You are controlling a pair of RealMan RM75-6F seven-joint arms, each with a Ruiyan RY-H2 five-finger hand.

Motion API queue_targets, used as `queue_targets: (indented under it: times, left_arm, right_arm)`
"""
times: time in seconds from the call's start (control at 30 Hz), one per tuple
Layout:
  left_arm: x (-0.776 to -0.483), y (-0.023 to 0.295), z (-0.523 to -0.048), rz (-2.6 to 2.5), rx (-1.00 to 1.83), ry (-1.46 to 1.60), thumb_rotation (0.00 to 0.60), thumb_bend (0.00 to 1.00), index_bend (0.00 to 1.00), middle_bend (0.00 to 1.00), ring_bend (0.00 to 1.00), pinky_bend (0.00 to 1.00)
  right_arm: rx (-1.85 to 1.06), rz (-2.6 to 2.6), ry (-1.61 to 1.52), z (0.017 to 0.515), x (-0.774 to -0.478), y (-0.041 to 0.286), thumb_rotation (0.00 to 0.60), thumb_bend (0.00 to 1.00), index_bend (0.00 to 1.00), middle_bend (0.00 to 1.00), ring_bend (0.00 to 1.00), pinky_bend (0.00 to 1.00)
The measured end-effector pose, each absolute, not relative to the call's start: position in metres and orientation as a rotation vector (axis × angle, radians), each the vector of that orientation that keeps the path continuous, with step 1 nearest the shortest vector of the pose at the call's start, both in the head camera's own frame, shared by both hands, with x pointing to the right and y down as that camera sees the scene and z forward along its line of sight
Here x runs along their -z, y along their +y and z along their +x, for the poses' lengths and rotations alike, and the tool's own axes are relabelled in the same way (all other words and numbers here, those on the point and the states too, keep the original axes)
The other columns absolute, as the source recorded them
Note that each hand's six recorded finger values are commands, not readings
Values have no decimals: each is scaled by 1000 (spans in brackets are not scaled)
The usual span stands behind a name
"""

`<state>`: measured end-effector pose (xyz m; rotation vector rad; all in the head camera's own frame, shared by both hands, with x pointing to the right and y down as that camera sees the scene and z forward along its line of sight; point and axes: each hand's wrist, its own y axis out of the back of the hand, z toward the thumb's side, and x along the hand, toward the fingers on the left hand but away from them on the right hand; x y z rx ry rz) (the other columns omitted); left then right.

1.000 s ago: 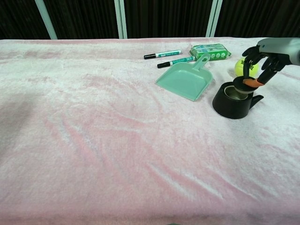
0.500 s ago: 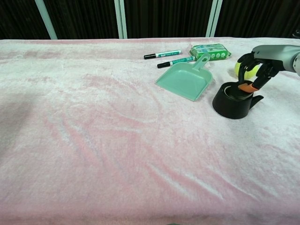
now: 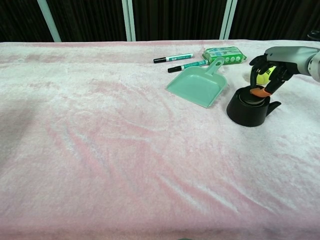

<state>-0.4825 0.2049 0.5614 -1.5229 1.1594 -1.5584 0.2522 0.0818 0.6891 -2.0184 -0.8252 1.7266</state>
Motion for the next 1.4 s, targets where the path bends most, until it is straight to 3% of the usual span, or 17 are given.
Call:
queue_targets:
  times: [0.9,1.07,1.4]
  left_arm:
    - [-561,205,-483,-1519,1559,1162,600,386,163,1,0,0]
    - [-561,205,-483,-1517,1562,1164,600,386,163,1,0,0]
    - [-561,205,-483,-1516,1564,1160,600,386,163,1,0,0]
  right_arm:
    - [-1767,-2028,-828,261,-699,86,600,353,603,32,143,185]
    - [-1764,-2027,-814,262,-698,87,600,308,394,30,158,184]
    - [-1787,-1989,-750,265,-696,88,600,270,160,12,116,181]
